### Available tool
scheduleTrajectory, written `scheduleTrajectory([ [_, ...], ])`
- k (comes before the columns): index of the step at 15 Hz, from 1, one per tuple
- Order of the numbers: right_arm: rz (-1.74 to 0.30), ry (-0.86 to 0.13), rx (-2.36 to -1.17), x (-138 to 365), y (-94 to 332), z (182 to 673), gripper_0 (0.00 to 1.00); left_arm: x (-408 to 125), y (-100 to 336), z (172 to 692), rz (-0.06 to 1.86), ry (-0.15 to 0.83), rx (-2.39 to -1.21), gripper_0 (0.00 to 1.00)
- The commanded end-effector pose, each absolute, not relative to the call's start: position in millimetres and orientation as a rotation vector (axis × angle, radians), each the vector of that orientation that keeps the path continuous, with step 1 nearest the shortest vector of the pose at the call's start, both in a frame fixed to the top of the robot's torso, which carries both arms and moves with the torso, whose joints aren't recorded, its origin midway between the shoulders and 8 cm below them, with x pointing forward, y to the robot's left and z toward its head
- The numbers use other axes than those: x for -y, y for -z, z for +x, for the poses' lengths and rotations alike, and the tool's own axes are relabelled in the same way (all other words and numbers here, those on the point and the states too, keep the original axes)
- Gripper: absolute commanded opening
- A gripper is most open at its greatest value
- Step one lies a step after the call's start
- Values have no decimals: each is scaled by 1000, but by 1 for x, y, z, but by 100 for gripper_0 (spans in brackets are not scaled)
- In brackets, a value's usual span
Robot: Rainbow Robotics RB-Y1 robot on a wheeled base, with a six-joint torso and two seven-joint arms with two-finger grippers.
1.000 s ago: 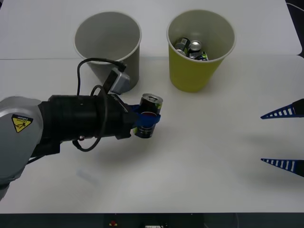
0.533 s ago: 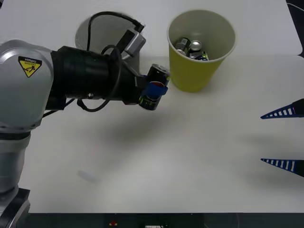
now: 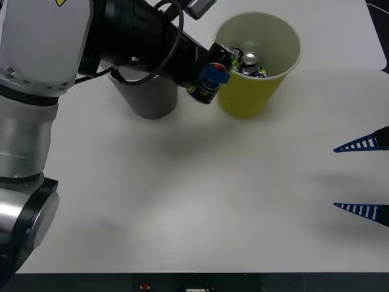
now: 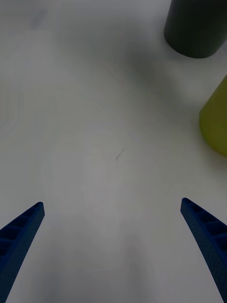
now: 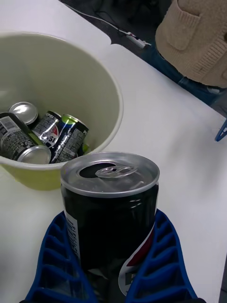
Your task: Put the can into the green bin and the plastic bottle into the gray bin
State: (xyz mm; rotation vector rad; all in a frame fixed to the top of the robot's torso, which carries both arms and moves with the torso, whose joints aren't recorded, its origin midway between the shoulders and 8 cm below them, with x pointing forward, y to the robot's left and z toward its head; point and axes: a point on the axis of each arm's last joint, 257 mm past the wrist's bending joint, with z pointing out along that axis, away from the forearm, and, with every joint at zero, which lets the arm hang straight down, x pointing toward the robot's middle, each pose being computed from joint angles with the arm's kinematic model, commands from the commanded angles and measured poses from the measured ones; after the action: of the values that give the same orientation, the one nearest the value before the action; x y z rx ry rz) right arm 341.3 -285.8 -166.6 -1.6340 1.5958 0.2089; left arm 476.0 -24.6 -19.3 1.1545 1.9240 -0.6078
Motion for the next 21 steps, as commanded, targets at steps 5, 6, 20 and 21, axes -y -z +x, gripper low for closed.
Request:
scheduleTrajectory([
  [5, -1634, -209, -1596, 286, 167, 341, 100, 52, -19, 522, 1150, 500, -1961, 0],
  [6, -1634, -209, -1596, 286, 167, 341, 100, 58, -20, 530, 1137, 501, -1960, 0],
  [20, -1634, -209, -1596, 286, 167, 341, 100, 125, -17, 582, 1144, 400, -1843, 0],
  [21, -1634, -209, -1596, 286, 167, 341, 100, 125, -15, 582, 1147, 393, -1848, 0],
])
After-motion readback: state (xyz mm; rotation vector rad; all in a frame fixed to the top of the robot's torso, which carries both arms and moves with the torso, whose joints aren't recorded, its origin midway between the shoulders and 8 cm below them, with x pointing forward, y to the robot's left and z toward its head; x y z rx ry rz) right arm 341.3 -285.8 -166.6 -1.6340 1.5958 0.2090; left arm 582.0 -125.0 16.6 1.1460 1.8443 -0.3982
